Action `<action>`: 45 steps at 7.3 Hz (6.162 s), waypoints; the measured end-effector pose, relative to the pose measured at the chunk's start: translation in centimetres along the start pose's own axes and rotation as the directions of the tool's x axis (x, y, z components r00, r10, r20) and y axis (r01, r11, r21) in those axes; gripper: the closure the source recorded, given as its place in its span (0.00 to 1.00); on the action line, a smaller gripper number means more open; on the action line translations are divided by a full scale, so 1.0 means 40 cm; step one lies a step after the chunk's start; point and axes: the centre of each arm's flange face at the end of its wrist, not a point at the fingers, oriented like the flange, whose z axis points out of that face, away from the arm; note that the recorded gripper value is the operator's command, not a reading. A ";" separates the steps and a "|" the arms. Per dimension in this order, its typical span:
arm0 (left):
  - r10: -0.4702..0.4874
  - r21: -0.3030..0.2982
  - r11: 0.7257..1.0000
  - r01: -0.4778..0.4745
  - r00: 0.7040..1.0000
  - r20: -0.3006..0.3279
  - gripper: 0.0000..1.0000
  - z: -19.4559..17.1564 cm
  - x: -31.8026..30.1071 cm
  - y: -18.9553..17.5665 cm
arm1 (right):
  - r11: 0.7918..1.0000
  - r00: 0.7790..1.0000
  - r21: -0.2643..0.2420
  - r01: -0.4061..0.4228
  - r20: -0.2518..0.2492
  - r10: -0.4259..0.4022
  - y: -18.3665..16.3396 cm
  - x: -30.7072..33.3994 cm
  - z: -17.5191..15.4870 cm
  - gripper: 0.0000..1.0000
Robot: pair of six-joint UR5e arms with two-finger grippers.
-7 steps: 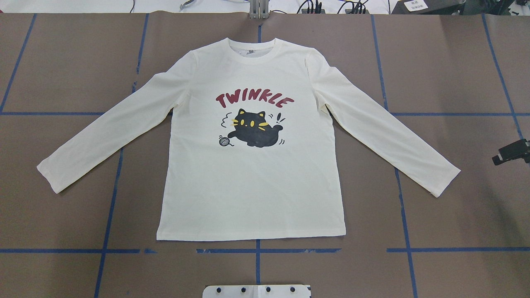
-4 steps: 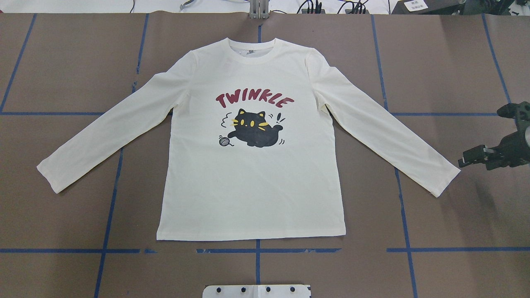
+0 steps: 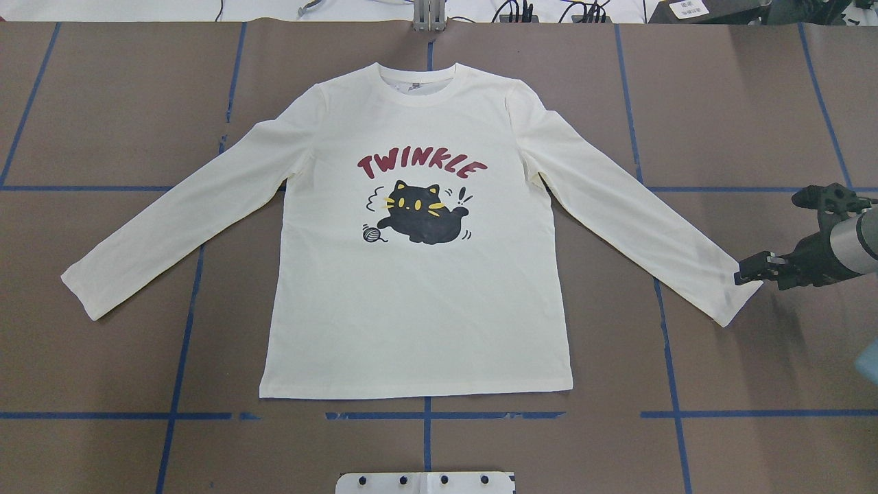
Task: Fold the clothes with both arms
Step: 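Reach the right gripper to the cuff of the sleeve nearest it, then fold the held sleeve across the chest toward the far shoulder, release, then grasp the other sleeve cuff with the left gripper while right withdraws, then fold the held sleeve across the chest with the left gripper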
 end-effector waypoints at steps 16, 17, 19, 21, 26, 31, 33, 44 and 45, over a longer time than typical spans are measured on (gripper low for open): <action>0.013 0.011 1.000 -0.013 1.000 -0.001 0.00 0.000 0.000 -0.003 | 0.973 0.957 0.062 -0.220 0.208 0.203 -0.166 -1.240 -0.228 1.00; 0.017 0.016 1.000 -0.017 1.000 -0.007 0.00 0.001 0.001 -0.005 | 0.966 0.949 0.087 -0.245 0.226 0.220 -0.143 -1.477 -0.213 1.00; 0.022 0.017 1.000 -0.021 1.000 -0.021 0.00 0.005 0.004 -0.008 | 0.961 0.934 0.140 -0.238 0.305 0.187 -0.054 -1.798 -0.113 0.00; 0.060 -0.001 0.998 -0.060 0.997 -0.048 0.00 0.049 0.054 -0.026 | 0.949 0.930 0.201 -0.242 0.326 0.168 -0.002 -1.923 -0.045 0.00; -0.244 -0.163 0.960 0.228 0.966 -0.086 0.04 0.476 0.129 -0.056 | 0.937 0.886 0.126 -0.327 0.386 0.257 -0.017 -1.526 -0.096 0.00; -0.260 -0.238 0.937 0.255 0.965 0.007 0.42 0.698 0.253 -0.054 | 0.956 0.908 0.087 -0.279 0.347 0.233 -0.071 -0.996 -0.229 0.00; -0.255 -0.251 0.935 0.250 0.967 0.010 1.00 0.714 0.267 -0.044 | 0.957 0.910 0.088 -0.276 0.344 0.231 -0.070 -0.988 -0.229 0.00; -0.567 -0.219 0.824 0.523 0.770 -0.292 1.00 0.455 1.451 -0.631 | 0.989 0.975 0.128 -0.068 0.221 0.039 -0.134 -0.383 -0.400 0.00; -0.563 -0.189 0.826 0.531 0.766 -0.310 1.00 0.468 1.660 -0.680 | 0.990 0.982 0.142 -0.015 0.189 -0.012 -0.133 -0.292 -0.409 0.00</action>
